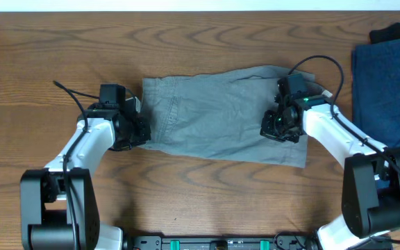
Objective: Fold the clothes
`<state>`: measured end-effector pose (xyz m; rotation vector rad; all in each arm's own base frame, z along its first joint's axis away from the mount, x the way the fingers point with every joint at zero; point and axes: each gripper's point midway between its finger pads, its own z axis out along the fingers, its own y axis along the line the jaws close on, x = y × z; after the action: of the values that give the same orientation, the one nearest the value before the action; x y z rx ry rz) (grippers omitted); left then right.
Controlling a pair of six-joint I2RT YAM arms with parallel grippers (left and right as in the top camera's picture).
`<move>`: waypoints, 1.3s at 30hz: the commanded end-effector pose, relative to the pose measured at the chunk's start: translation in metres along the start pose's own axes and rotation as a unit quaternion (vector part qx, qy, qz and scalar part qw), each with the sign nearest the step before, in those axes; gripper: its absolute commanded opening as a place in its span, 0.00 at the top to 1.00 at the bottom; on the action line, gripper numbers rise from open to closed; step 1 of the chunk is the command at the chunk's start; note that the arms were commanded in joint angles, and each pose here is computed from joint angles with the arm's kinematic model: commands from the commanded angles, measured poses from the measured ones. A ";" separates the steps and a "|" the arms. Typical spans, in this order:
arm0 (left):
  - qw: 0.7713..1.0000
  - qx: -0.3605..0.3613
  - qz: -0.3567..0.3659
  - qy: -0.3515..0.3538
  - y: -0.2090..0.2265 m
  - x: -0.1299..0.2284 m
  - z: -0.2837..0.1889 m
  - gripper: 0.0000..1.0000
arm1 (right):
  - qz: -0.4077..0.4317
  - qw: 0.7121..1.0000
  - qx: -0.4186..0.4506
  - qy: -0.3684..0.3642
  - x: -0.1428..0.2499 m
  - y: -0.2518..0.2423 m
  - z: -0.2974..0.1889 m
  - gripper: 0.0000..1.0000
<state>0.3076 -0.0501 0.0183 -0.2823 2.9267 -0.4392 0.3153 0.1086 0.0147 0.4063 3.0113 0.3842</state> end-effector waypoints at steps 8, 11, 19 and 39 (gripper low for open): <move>0.993 -0.054 -0.097 0.050 0.024 0.018 0.024 0.94 | 0.031 0.997 0.045 0.063 0.020 -0.020 0.038 0.99; 0.989 -0.068 -0.117 0.064 0.029 0.026 0.025 0.94 | 0.035 0.996 0.052 0.069 0.022 -0.024 0.041 0.99; 0.977 -0.084 -0.151 0.129 0.031 0.059 0.017 0.94 | 0.034 0.995 0.085 0.037 0.008 -0.037 0.039 0.99; 0.990 -0.022 -0.130 0.048 -0.003 0.055 -0.058 0.94 | 0.052 0.996 0.073 0.004 -0.026 -0.040 -0.010 0.99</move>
<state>0.2442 -0.0510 0.0540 -0.6847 3.0611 -0.4442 0.3156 0.0702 -0.0019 0.5991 3.1040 0.2120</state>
